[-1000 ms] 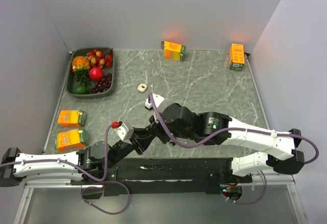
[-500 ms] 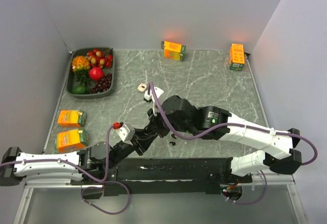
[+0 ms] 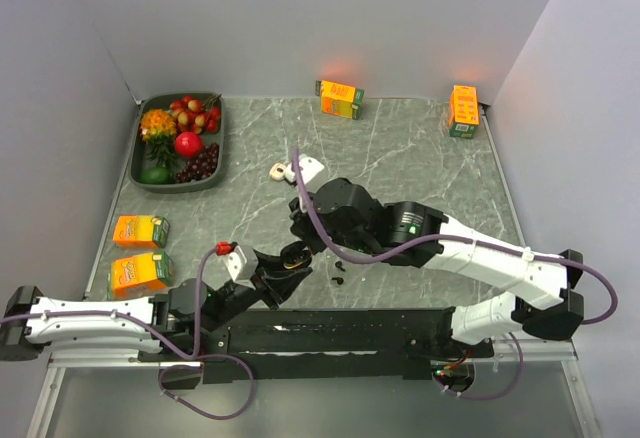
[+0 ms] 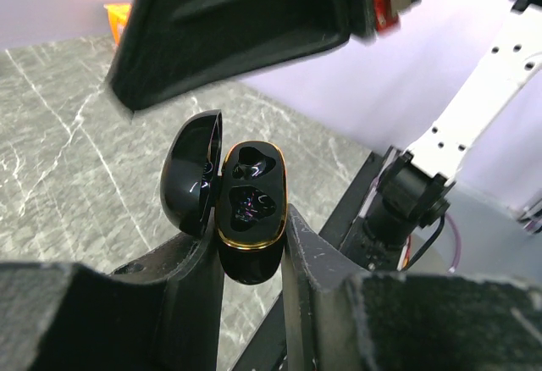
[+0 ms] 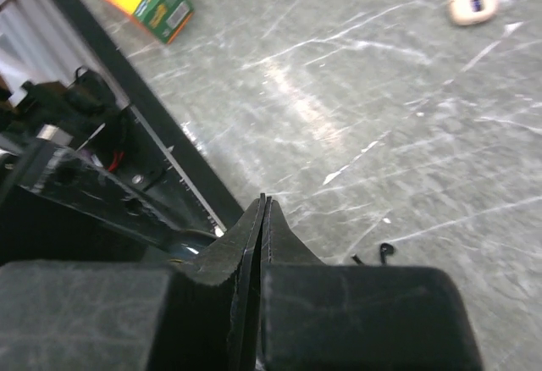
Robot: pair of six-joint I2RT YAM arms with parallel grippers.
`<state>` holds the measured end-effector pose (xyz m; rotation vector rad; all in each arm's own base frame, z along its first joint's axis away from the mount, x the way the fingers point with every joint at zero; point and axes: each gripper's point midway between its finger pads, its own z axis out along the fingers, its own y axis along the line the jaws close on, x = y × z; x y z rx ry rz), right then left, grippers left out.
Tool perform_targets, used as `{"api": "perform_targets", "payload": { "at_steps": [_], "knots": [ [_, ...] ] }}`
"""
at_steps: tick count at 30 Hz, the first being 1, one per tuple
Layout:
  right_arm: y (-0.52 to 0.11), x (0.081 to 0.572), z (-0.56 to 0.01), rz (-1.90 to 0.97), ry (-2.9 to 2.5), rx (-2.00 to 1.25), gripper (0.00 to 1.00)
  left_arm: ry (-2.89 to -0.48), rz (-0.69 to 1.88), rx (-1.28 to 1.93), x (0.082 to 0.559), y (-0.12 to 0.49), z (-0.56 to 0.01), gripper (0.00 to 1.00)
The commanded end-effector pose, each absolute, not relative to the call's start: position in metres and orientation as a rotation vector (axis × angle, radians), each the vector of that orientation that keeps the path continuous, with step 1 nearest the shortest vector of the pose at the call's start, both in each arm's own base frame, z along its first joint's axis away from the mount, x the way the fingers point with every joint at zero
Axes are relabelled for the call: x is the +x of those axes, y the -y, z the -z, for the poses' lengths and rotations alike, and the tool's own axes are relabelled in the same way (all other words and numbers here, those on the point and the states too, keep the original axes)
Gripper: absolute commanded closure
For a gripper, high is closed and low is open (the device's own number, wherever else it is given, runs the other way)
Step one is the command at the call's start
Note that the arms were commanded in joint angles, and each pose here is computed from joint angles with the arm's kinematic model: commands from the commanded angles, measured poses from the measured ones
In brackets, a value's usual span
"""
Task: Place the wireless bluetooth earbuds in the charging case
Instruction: Open the charging case, then pick up the earbud from the center of the board.
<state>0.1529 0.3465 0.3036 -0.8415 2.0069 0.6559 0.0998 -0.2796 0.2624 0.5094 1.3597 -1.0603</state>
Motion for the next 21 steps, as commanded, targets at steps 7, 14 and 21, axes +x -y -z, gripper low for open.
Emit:
{"api": "perform_targets", "payload": {
  "at_steps": [7, 14, 21],
  "knots": [
    [-0.255, 0.209, -0.371, -0.610, -1.895, -0.360, 0.35, -1.290, 1.190, 0.348, 0.098, 0.264, -0.280, 0.99],
    [-0.249, 0.211, -0.274, -0.455, -2.041, -0.459, 0.26, -1.289, 1.236, 0.296, 0.098, 0.257, -0.274, 0.99],
    [-0.260, 0.203, -0.192, -0.443, -2.266, -0.498, 0.28, -1.321, 1.220, 0.306, 0.098, 0.251, -0.262, 0.99]
  ]
}}
